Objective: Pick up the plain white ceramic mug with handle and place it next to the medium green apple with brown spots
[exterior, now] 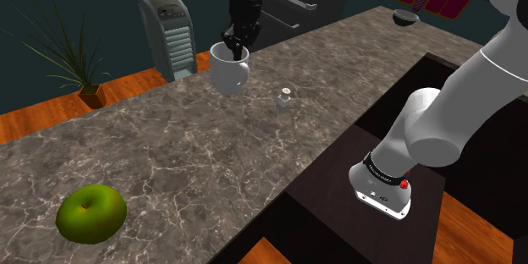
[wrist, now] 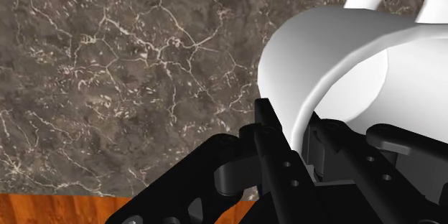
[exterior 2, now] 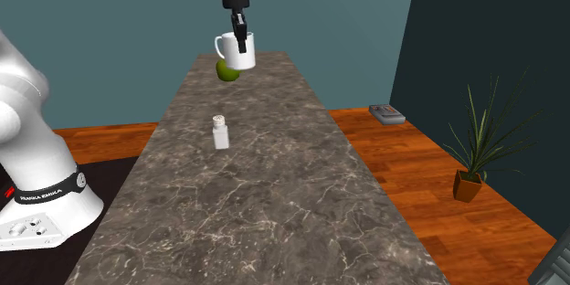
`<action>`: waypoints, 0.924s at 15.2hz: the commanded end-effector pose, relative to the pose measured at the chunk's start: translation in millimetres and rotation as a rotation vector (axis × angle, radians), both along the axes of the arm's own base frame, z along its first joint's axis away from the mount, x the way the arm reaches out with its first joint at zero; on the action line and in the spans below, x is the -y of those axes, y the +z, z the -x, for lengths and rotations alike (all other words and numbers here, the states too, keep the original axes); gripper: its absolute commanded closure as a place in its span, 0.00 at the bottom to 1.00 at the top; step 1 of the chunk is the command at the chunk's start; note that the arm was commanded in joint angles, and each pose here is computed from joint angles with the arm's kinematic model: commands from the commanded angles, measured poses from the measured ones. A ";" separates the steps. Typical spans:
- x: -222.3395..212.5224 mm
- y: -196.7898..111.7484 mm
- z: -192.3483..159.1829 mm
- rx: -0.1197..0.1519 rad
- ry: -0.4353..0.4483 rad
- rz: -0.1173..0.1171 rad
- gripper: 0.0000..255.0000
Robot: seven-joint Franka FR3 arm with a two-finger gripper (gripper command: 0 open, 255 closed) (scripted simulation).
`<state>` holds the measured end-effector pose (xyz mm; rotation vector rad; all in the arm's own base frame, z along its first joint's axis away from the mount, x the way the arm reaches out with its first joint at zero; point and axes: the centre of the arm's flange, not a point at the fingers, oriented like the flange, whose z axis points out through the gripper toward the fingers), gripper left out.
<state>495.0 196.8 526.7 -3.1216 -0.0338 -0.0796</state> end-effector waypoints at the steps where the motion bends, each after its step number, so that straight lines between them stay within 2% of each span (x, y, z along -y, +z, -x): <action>1: -24.1 -0.6 9.5 0.000 -0.002 0.000 1.00; 14: -177.3 -0.4 86.7 0.000 -0.002 0.000 1.00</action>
